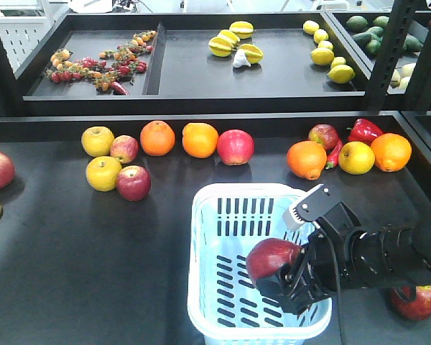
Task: Pick three apples into basket with both arms
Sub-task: 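Lift the red apple and move it over the basket with the right gripper, then open the right gripper to drop the apple into the basket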
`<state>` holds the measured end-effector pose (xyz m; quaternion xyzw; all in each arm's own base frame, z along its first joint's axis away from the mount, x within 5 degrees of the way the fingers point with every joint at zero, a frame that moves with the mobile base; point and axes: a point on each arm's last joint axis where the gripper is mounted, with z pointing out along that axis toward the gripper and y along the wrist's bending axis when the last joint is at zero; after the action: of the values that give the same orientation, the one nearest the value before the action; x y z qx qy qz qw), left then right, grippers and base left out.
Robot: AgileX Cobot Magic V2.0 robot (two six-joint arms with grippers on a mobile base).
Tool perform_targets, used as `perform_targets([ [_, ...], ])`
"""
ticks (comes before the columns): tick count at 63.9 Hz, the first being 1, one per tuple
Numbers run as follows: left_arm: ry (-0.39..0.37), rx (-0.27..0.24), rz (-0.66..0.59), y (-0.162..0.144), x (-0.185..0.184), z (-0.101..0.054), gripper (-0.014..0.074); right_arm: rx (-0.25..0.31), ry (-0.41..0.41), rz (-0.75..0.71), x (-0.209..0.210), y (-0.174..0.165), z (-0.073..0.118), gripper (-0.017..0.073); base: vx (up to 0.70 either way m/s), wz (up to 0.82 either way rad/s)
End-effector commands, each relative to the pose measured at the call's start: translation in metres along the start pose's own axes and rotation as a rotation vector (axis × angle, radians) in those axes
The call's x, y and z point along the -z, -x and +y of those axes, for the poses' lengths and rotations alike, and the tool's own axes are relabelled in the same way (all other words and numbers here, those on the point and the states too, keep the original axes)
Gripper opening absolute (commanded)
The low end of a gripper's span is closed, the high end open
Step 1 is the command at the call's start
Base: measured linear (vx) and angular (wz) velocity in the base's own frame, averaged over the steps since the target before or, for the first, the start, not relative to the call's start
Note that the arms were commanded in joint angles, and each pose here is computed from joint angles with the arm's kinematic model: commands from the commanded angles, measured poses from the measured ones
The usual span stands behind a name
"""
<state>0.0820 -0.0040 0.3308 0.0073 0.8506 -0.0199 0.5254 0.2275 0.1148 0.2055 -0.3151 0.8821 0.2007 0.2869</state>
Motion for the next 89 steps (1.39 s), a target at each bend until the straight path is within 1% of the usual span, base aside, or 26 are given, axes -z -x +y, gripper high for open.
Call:
perform_targets([
  [1,-0.015,0.007,-0.075,0.012,0.004,-0.001,0.0593,-0.009,-0.031,-0.072,0.008,0.013,-0.001,0.043,0.0,0.0],
  [10,-0.014,0.007,-0.074,0.011,0.004,-0.001,0.0593,-0.011,-0.032,-0.072,0.008,0.013,-0.001,0.0568,0.0,0.0],
  [16,-0.014,0.007,-0.074,0.011,0.004,-0.001,0.0593,-0.019,-0.033,-0.073,0.008,0.013,-0.001,0.0638,0.0,0.0],
  [20,-0.014,0.007,-0.074,0.011,0.004,-0.001,0.0593,-0.027,-0.034,-0.073,0.008,0.013,-0.001,0.0666,0.0,0.0],
  [25,-0.014,0.007,-0.074,0.011,0.004,-0.001,0.0593,-0.035,-0.033,-0.073,0.008,0.013,-0.001,0.0681,0.0,0.0],
  [31,-0.014,0.007,-0.074,0.011,0.004,-0.001,0.0593,-0.05,-0.033,-0.074,0.008,0.013,-0.001,0.0678,0.0,0.0],
  [40,-0.014,0.007,-0.074,0.011,0.004,-0.001,0.0593,-0.086,-0.039,-0.092,0.015,0.014,0.0,0.067,0.0,0.0],
  [44,-0.014,0.007,-0.074,0.011,0.004,-0.001,0.0593,-0.131,-0.054,-0.106,0.023,0.015,-0.001,0.0667,0.0,0.0],
  [45,-0.014,0.007,-0.074,0.011,0.004,-0.001,0.0593,-0.153,-0.057,-0.109,0.025,0.015,-0.001,0.0666,0.0,0.0],
  [49,-0.014,0.007,-0.074,0.011,0.004,-0.001,0.0593,-0.194,-0.092,-0.106,0.036,0.012,-0.008,0.066,0.0,0.0],
  [55,-0.014,0.007,-0.074,0.011,0.004,-0.001,0.0593,-0.239,-0.152,-0.069,0.054,0.003,-0.018,0.0652,0.0,0.0],
  [56,-0.014,0.007,-0.074,0.011,0.004,-0.001,0.0593,-0.256,-0.163,-0.062,0.057,0.001,-0.02,0.0652,0.0,0.0],
  [57,-0.014,0.007,-0.074,0.011,0.004,-0.001,0.0593,-0.259,-0.185,-0.049,0.06,-0.002,-0.024,0.0652,0.0,0.0],
  [58,-0.014,0.007,-0.074,0.011,0.004,-0.001,0.0593,-0.277,-0.195,-0.04,0.064,-0.004,-0.025,0.0652,0.0,0.0],
  [61,-0.014,0.007,-0.074,0.011,0.004,-0.001,0.0593,-0.308,-0.245,-0.012,0.073,-0.011,-0.033,0.0652,0.0,0.0],
  [67,-0.014,0.007,-0.074,0.011,0.004,-0.001,0.0593,-0.402,-0.345,0.016,0.089,-0.023,-0.048,0.0649,0.0,0.0],
  [69,-0.014,0.007,-0.074,0.011,0.004,-0.001,0.0593,-0.426,-0.384,0.028,0.094,-0.027,-0.054,0.0648,0.0,0.0],
  [70,-0.014,0.007,-0.074,0.011,0.004,-0.001,0.0593,-0.438,-0.421,0.045,0.098,-0.032,-0.059,0.0647,0.0,0.0],
  [75,-0.014,0.007,-0.074,0.011,0.004,-0.001,0.0593,-0.48,-0.485,0.067,0.104,-0.039,-0.069,0.0644,0.0,0.0],
  [77,-0.014,0.007,-0.074,0.011,0.004,-0.001,0.0593,-0.494,-0.515,0.071,0.105,-0.041,-0.073,0.0643,0.0,0.0],
  [82,-0.014,0.007,-0.074,0.011,0.004,-0.001,0.0593,-0.502,-0.569,0.076,0.105,-0.044,-0.083,0.0641,0.0,0.0],
  [89,-0.014,0.007,-0.074,0.011,0.004,-0.001,0.0593,-0.502,-0.601,0.113,0.096,-0.048,-0.096,0.0638,0.0,0.0],
])
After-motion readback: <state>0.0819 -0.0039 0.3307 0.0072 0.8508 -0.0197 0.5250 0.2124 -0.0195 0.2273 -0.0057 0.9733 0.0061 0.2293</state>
